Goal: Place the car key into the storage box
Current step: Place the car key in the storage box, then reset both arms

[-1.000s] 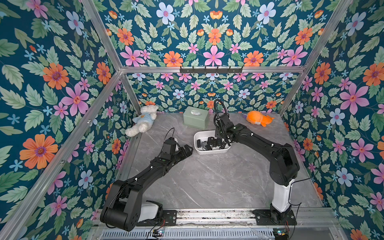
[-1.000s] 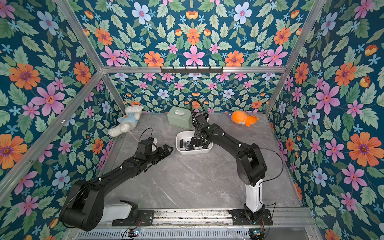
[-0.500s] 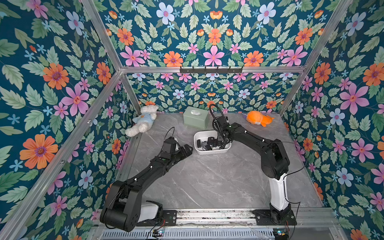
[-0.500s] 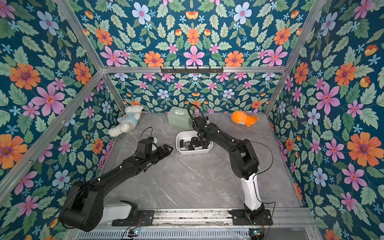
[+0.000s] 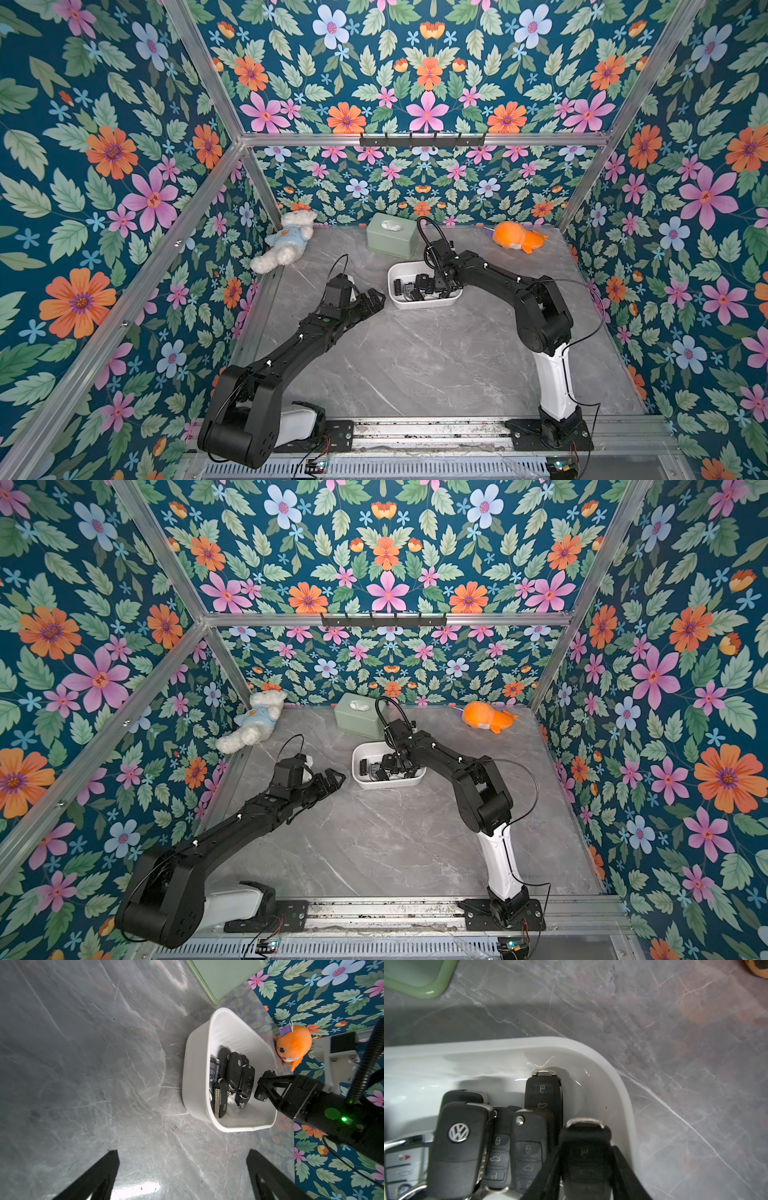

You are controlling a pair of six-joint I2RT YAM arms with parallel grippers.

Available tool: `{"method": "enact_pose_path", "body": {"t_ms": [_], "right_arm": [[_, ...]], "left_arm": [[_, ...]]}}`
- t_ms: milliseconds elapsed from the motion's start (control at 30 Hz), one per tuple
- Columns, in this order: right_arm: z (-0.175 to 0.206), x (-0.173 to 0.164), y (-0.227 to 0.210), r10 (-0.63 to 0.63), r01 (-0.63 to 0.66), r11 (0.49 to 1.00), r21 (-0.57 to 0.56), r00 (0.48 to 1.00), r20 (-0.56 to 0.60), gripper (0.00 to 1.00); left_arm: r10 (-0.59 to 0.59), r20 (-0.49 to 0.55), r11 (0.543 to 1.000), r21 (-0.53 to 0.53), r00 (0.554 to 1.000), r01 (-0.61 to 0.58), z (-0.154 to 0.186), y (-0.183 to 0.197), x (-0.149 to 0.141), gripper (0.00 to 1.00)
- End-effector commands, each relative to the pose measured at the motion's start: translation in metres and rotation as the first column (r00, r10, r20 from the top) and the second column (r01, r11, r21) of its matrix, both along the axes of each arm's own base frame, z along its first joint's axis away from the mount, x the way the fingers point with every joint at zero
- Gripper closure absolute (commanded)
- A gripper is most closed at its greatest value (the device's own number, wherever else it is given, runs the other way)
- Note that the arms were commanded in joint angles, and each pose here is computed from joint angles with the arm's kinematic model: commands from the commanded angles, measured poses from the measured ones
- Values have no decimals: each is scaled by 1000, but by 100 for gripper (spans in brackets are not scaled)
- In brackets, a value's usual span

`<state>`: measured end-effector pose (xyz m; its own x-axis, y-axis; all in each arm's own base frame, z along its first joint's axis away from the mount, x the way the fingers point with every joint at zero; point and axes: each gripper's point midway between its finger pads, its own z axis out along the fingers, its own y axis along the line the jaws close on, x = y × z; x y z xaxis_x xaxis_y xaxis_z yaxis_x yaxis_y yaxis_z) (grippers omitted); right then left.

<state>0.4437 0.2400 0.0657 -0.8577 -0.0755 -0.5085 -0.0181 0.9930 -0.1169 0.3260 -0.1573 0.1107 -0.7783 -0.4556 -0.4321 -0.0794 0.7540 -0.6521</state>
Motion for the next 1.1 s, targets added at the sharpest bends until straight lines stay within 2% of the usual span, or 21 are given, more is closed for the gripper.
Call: {"method": "enact_pose_path", "body": {"t_ms": [0,367,467,733,867,967,1067], "right_arm": [[-4,2,2,19,-19,1000,0,1000,-8,60],[-7,7,6,25,-25,1000,-6,999,-20,51],[9,11,9,25,-26,1000,15,1000,11,50],[71,15,6,-3,-11,996,91,988,151,48],[108,7,-12,-53,18,992,128,960,276,40],[128,-4,-36,-107,41,983,180,922,373,31],[148,-20,-80,-217,82,952,294,859,464,24]], "left_arm": [[9,3,1000,17,1000,-9,0,4,-1,1],[16,12,999,41,1000,-17,2,8,-2,1],[16,21,998,56,1000,-17,6,10,-1,1],[37,80,983,175,996,-50,31,27,15,1],[47,122,952,296,991,-82,45,44,26,1],[58,169,912,392,984,-121,55,61,34,1],[82,221,866,467,972,-179,63,79,40,1]]}}
